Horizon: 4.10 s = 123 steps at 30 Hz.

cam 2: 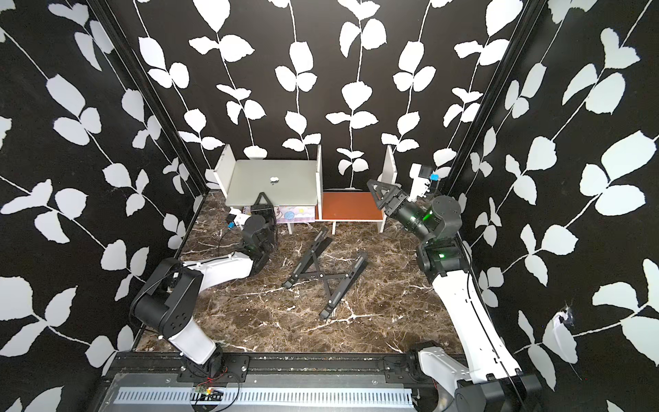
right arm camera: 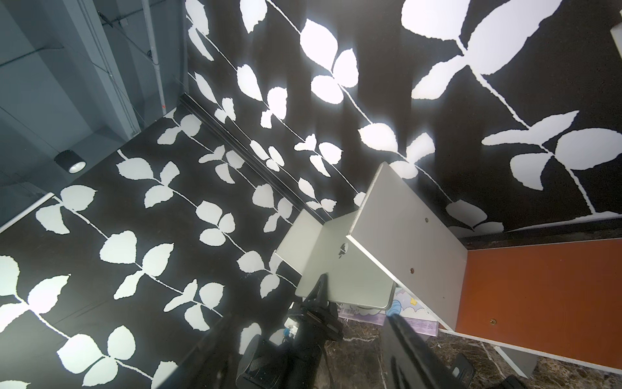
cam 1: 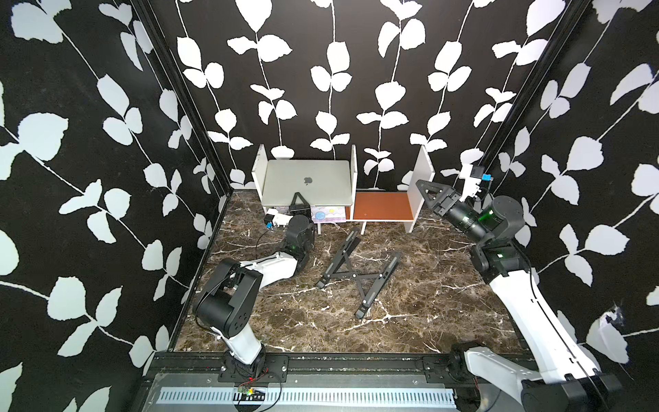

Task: Close the laptop lid and set it aside
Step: Place the laptop on the shelf, then reset both arms

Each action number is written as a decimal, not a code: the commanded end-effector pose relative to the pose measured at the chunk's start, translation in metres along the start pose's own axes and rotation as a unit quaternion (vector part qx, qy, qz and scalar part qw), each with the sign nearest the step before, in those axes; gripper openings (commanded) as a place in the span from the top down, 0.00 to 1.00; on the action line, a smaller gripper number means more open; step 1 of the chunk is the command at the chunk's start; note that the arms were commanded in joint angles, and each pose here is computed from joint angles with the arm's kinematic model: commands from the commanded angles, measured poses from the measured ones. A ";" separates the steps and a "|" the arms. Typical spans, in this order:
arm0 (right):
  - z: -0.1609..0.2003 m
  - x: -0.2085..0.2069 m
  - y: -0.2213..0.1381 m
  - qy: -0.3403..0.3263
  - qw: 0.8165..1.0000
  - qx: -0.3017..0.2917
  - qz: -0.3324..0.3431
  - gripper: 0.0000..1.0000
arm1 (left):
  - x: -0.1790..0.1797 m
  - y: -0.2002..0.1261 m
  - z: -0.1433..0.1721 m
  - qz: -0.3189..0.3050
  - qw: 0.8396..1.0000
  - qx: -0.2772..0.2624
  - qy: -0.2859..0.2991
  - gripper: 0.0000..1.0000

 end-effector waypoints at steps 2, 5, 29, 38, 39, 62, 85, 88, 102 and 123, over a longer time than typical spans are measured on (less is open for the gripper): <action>-0.004 0.013 -0.006 -0.018 0.999 -0.015 -0.026 0.31 | -0.045 0.006 -0.019 0.062 0.995 -0.040 -0.070 0.86; -0.004 0.013 -0.006 -0.018 0.999 -0.014 -0.026 0.31 | -0.044 0.006 -0.019 0.061 0.995 -0.037 -0.069 0.75; -0.002 0.012 -0.010 -0.013 0.999 -0.018 -0.027 0.31 | -0.006 -0.035 -0.031 -0.007 0.999 0.021 -0.047 0.01; 0.002 0.008 -0.013 -0.010 1.000 -0.016 -0.023 0.31 | 0.007 -0.075 -0.044 0.003 0.996 0.080 -0.031 0.01; 0.003 0.007 -0.014 -0.009 1.000 -0.016 -0.022 0.31 | 0.011 -0.082 -0.046 0.001 0.996 0.088 -0.024 0.02; 0.017 -0.024 -0.020 -0.017 1.000 -0.013 0.023 0.32 | 0.024 -0.192 -0.125 -0.074 0.830 0.194 0.517 0.01; 0.039 -0.136 -0.090 -0.315 0.889 -0.109 0.315 0.21 | 0.060 -0.146 -0.094 -0.051 0.627 0.239 0.739 0.01; 0.039 -0.168 -0.099 -0.328 0.855 -0.146 0.375 0.11 | 0.060 -0.145 -0.097 -0.056 0.627 0.240 0.739 0.01; 0.042 -0.282 -0.089 -0.362 0.785 -0.166 0.474 0.00 | 0.055 -0.145 -0.103 -0.059 0.630 0.236 0.738 0.01; 0.037 -0.319 -0.083 -0.360 0.793 -0.152 0.467 0.00 | 0.076 -0.125 -0.098 -0.082 0.607 0.186 0.768 0.01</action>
Point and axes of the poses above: each gripper's point midway between its finger pads, its own y axis out along the fingers, its own x axis along the line the jaws close on, z = x × y, the point moved 7 cm from there along -y, back along the fingers, and after that the axes turned 14 degrees about y, right-handed, at the moved point
